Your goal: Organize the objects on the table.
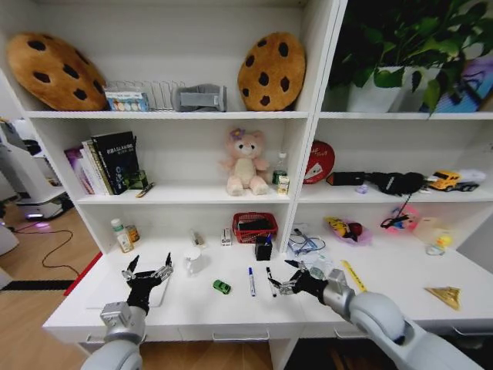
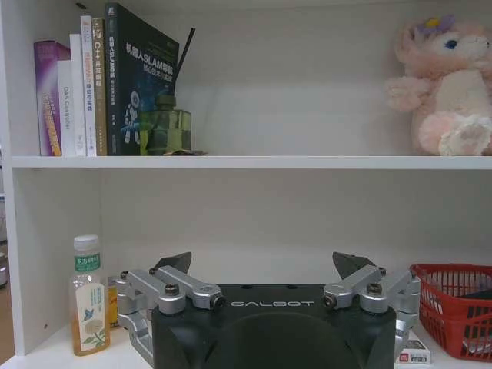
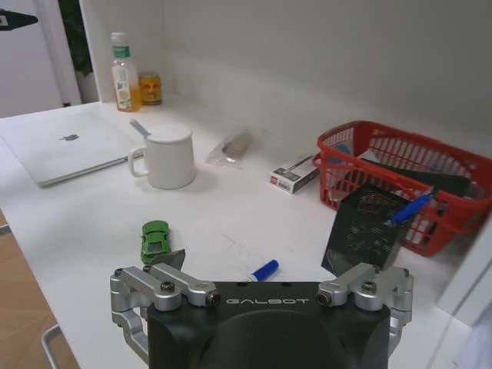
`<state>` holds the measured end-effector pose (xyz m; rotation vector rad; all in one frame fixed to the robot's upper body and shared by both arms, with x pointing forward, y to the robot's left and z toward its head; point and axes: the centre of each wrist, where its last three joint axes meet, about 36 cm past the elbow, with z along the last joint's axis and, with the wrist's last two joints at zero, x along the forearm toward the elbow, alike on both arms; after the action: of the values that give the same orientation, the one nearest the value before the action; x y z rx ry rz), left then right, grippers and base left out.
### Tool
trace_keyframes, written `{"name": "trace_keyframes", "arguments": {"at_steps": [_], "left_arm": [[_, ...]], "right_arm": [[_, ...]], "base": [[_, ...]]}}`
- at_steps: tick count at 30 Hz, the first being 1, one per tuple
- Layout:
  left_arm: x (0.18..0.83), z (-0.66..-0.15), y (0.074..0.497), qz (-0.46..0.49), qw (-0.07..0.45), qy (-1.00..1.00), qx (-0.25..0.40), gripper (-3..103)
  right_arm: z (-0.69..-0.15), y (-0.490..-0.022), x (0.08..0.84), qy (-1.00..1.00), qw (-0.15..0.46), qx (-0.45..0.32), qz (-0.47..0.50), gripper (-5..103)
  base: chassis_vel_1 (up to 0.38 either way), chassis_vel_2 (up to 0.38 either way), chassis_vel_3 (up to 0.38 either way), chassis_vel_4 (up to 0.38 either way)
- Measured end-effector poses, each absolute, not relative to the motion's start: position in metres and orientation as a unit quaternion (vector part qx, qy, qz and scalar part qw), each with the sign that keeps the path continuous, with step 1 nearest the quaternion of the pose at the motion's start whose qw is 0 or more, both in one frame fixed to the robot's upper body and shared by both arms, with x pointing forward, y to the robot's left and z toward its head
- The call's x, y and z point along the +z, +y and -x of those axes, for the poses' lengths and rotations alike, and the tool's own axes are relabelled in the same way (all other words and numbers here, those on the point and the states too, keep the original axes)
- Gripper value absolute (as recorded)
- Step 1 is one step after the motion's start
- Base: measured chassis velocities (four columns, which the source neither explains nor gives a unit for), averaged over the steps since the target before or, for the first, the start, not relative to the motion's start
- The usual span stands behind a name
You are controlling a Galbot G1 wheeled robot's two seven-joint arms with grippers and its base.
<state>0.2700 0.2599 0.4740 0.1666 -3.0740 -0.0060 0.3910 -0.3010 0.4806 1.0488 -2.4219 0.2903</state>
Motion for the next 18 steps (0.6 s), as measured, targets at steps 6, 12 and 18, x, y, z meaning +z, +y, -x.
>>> {"name": "trace_keyframes", "arguments": {"at_steps": [6, 12, 18], "left_arm": [[0.474, -0.27, 0.26, -0.054, 0.032, -0.998, -0.002, 100], [0.474, -0.27, 0.26, -0.054, 0.031, -0.998, -0.002, 100], [0.474, -0.27, 0.26, -0.054, 0.032, -0.998, -0.002, 100]], "right_arm": [[-0.45, -0.258, 0.485, -0.83, 0.275, 0.112, -0.472, 100], [-0.478, -0.205, 0.488, -0.795, 0.285, 0.124, -0.521, 100], [-0.489, -0.149, 0.474, -0.8, 0.342, 0.084, -0.485, 100]], "base": [[0.0, 0.0, 0.0, 0.0], [0.0, 0.0, 0.0, 0.0], [0.0, 0.0, 0.0, 0.0]]}}
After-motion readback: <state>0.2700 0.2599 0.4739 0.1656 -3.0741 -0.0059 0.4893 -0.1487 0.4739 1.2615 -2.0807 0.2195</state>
